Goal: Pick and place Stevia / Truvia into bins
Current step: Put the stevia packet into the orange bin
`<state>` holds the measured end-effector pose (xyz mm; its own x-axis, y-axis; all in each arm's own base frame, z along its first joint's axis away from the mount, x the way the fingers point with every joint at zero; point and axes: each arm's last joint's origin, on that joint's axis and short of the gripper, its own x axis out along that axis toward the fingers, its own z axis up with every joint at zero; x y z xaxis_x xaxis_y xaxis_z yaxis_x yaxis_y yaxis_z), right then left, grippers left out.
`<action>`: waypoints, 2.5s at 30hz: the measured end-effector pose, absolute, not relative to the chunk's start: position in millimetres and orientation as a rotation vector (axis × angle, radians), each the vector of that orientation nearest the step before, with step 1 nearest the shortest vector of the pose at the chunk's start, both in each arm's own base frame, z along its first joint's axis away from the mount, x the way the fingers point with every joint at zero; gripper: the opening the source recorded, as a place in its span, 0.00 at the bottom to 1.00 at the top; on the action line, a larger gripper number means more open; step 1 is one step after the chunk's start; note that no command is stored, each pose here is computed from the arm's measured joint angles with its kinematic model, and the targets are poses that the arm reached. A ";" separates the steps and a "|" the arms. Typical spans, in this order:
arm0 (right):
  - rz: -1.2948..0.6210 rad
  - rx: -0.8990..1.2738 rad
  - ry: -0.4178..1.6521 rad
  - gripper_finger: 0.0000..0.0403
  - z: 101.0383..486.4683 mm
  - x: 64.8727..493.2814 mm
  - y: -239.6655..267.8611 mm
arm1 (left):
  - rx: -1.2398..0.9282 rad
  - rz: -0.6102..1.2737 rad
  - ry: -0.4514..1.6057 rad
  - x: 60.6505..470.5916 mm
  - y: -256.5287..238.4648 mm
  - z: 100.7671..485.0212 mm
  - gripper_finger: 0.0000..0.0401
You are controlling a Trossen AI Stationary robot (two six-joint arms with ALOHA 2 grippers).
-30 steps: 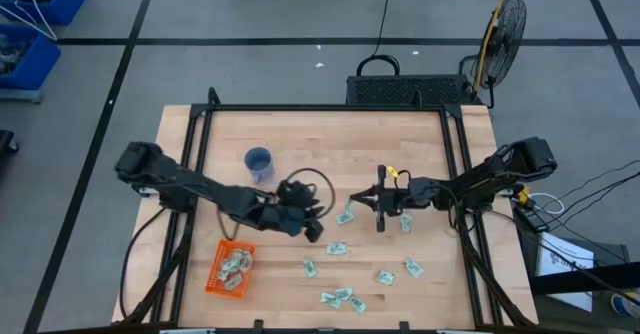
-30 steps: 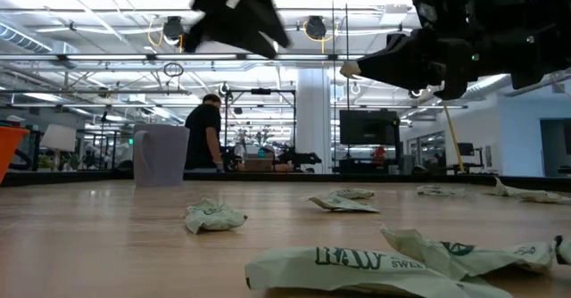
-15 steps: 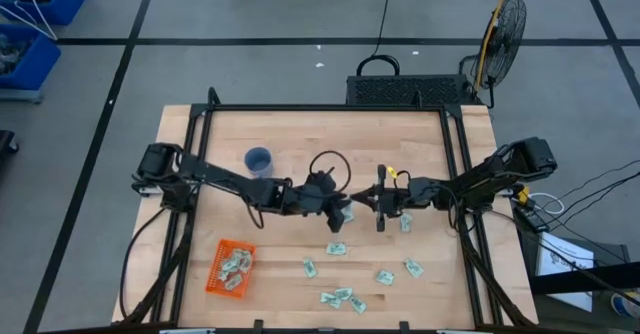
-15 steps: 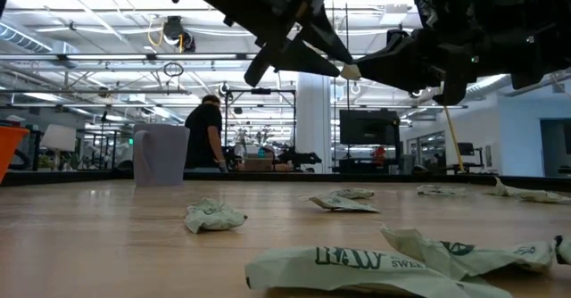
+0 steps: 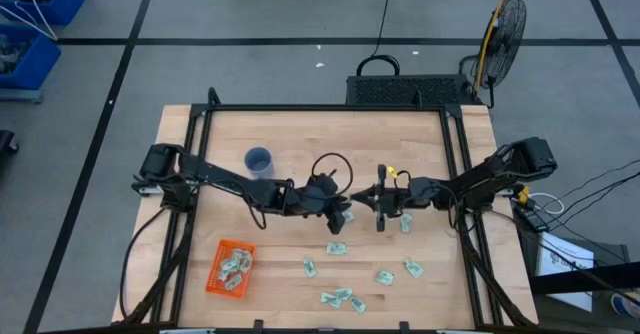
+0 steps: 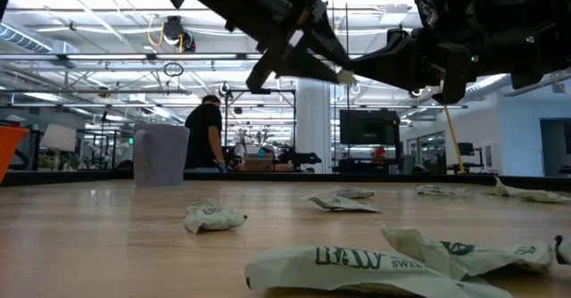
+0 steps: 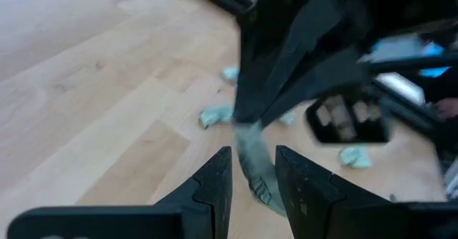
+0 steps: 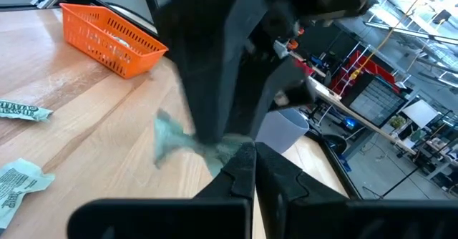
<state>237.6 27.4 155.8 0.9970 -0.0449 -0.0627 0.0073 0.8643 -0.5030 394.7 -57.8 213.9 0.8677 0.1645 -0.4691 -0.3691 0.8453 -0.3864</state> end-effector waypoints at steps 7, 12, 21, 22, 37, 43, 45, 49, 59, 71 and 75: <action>-0.029 -0.520 0.069 0.00 156.2 237.7 27.5 | -0.476 0.306 0.455 398.6 -53.9 203.7 0.25; -0.027 -0.520 0.072 0.00 155.9 237.6 27.6 | -0.460 0.290 0.439 399.2 -54.5 206.4 0.10; -0.027 -0.520 0.074 0.05 155.7 237.6 27.6 | -0.440 0.282 0.443 399.0 -54.5 206.7 0.03; -0.026 -0.520 0.074 0.06 155.7 237.6 27.6 | -0.440 0.282 0.444 399.0 -54.5 206.6 0.02; -0.027 -0.476 0.081 0.31 154.9 237.6 27.5 | -0.471 0.199 0.668 376.6 -55.5 214.9 0.01; -0.026 -0.477 0.088 0.31 154.2 237.5 27.5 | -0.495 0.167 0.984 325.4 -70.2 236.0 0.02; -0.025 -0.477 0.089 0.31 154.0 237.5 27.5 | -0.508 0.192 1.096 306.7 -80.3 238.7 0.01; -0.024 -0.478 0.099 0.30 153.1 237.4 27.5 | -0.504 0.307 1.326 270.0 -108.4 234.8 0.03; -0.023 -0.472 0.104 0.30 152.6 237.3 27.4 | -0.655 0.561 1.464 213.2 -177.8 227.9 0.03; -0.026 -0.470 0.089 0.29 154.1 237.5 27.5 | -0.818 0.651 1.447 185.6 -196.7 186.5 0.06; -0.028 -0.468 0.080 0.29 154.9 237.5 27.5 | -0.885 0.534 1.423 190.3 -200.7 175.2 0.04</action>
